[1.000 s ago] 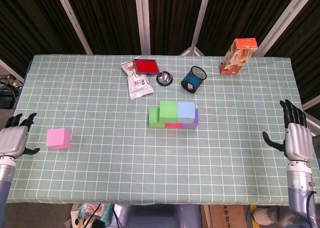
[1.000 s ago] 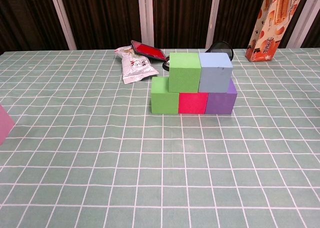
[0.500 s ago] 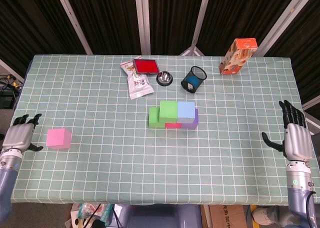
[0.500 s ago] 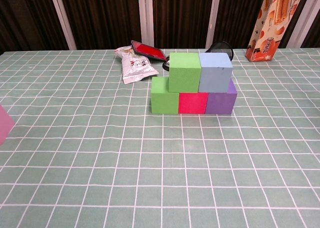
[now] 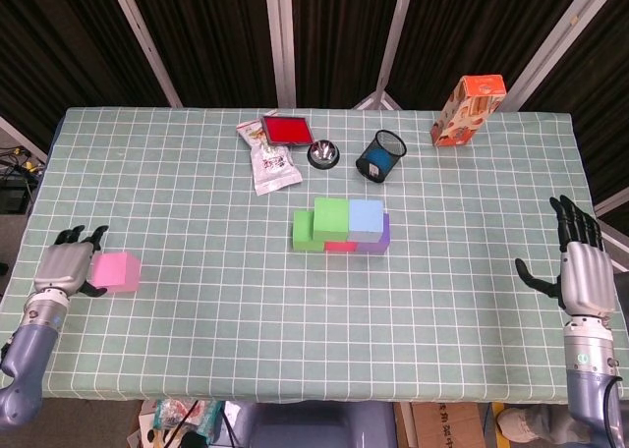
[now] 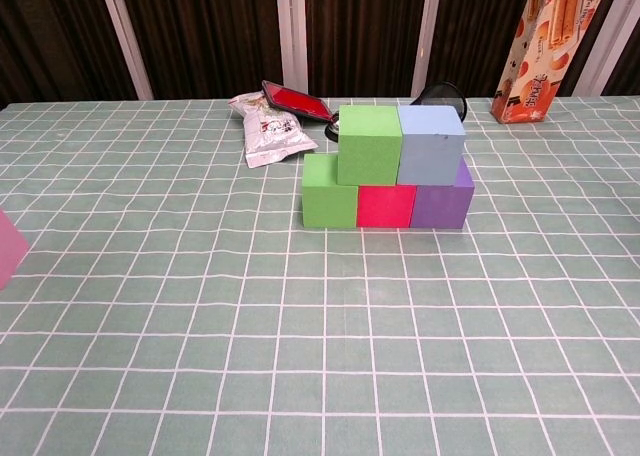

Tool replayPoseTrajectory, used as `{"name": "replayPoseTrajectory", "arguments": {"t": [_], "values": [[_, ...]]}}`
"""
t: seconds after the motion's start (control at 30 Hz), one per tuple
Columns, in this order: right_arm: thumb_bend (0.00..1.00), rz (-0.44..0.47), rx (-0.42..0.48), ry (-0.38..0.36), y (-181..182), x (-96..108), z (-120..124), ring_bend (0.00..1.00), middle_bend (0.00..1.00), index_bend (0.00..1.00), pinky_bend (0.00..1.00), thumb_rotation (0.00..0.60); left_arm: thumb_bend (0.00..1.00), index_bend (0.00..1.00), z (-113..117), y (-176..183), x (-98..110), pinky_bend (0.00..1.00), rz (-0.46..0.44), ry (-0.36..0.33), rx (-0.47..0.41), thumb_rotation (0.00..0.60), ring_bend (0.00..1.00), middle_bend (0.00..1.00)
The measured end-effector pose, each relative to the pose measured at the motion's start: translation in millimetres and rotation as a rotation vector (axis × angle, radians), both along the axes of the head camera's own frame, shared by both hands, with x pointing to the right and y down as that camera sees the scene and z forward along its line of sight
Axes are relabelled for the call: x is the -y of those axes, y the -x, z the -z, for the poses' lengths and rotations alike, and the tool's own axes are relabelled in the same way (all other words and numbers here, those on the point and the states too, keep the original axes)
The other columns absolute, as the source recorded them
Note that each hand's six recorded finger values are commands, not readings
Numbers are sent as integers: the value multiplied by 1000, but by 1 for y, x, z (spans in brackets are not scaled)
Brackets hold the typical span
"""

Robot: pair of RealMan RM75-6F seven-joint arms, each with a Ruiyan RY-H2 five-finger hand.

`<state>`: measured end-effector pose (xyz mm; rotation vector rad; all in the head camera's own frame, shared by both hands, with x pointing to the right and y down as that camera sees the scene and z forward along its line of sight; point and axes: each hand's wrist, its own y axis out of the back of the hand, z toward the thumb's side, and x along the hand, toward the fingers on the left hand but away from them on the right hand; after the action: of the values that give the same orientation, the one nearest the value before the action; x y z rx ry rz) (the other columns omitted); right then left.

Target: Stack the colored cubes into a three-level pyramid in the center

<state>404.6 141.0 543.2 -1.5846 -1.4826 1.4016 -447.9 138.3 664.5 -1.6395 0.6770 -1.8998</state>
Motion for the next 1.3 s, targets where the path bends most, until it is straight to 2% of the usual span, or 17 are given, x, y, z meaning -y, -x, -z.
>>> {"name": "replayPoseTrajectory", "arguments": {"t": [0.33, 0.63, 0.8, 0.93, 1.1, 1.3], "values": [[305, 3, 6, 1, 1, 0, 1, 0, 0, 0, 0, 600, 308, 88, -11, -11, 0, 92, -11, 2, -10, 600, 59, 403], [305, 6, 13, 7, 3, -1, 0, 0, 0, 0, 0, 600, 314, 98, -7, -27, 6, 97, -27, -23, -50, 600, 71, 416], [305, 4, 21, 6, 3, -1, 0, 0, 0, 0, 0, 600, 314, 98, 9, -51, 15, 97, -44, -45, -110, 600, 71, 415], [305, -1, 33, 1, 4, 0, 2, 0, 0, 0, 0, 600, 314, 98, 30, -80, 27, 97, -71, -59, -173, 600, 71, 408], [305, -8, 43, 4, 3, 1, 3, 0, 0, 0, 0, 600, 314, 98, 69, -132, 58, 97, -155, -84, -232, 600, 71, 404], [305, -19, 55, -3, 1, 2, 6, 0, 0, 0, 0, 600, 314, 106, 95, -181, 95, 97, -220, -107, -241, 600, 71, 404]]}}
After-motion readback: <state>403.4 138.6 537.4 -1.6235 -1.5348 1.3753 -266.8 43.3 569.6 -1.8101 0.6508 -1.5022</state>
